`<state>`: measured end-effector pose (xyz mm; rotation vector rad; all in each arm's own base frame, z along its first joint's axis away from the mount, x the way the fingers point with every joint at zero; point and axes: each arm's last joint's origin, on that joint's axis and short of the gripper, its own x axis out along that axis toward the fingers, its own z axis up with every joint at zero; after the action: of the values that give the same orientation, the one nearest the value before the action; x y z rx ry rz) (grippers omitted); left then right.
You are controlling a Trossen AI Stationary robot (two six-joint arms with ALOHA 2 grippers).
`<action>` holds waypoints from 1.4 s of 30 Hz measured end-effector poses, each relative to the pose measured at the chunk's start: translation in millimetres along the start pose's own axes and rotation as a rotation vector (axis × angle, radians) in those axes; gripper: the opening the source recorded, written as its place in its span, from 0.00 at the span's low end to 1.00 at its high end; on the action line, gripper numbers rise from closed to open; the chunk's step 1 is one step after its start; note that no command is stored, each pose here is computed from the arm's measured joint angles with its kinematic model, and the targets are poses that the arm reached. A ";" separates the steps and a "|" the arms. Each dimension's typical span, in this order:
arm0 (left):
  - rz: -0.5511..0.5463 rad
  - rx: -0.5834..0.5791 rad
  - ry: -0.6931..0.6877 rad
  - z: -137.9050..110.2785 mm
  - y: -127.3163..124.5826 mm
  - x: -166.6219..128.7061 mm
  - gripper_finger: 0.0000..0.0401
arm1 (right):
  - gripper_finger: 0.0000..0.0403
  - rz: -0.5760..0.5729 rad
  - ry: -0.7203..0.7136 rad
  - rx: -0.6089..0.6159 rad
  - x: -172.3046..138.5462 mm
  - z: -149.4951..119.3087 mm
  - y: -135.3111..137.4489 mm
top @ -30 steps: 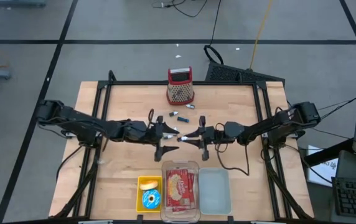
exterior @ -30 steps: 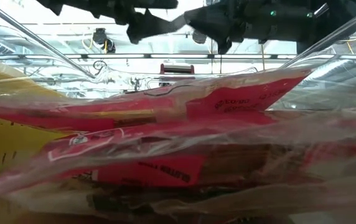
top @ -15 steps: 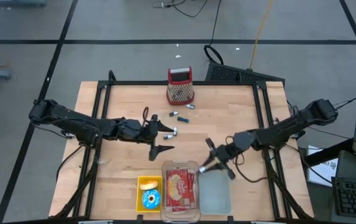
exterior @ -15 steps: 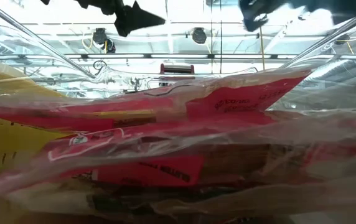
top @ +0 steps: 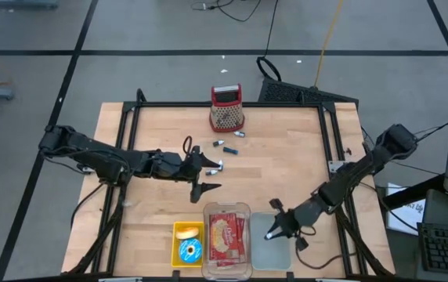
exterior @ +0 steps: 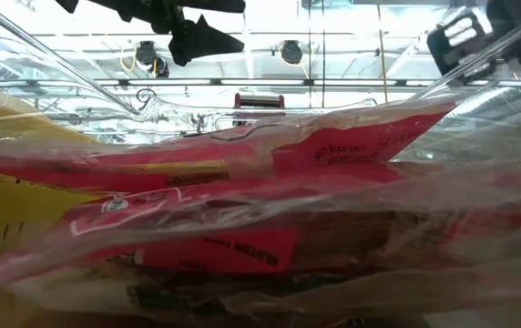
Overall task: Pick & Place Food Item
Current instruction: Put the purple food coloring bottle into the gray bin, then put the bottom black food coloring bottle into the gray bin
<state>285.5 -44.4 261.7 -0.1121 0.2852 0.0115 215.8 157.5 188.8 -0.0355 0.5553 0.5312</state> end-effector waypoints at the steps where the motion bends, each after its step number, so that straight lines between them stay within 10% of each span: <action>1: 0.000 0.000 -0.002 0.2 0.0 0.0 0.82 | 0.12 -0.001 0.020 0.003 3.5 -3.4 0.6; 25: 0.001 -0.001 -0.004 0.4 0.3 0.0 0.81 | 0.38 -0.042 0.138 0.044 23.3 -23.3 -7.3; 42: 0.028 -0.027 0.148 -27.3 1.5 20.3 0.81 | 0.37 -0.146 -0.217 -0.173 -35.7 30.4 -5.5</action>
<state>297.3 -46.0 229.8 -0.1355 0.4342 0.0353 207.8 141.2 232.5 -0.1795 0.2911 0.4331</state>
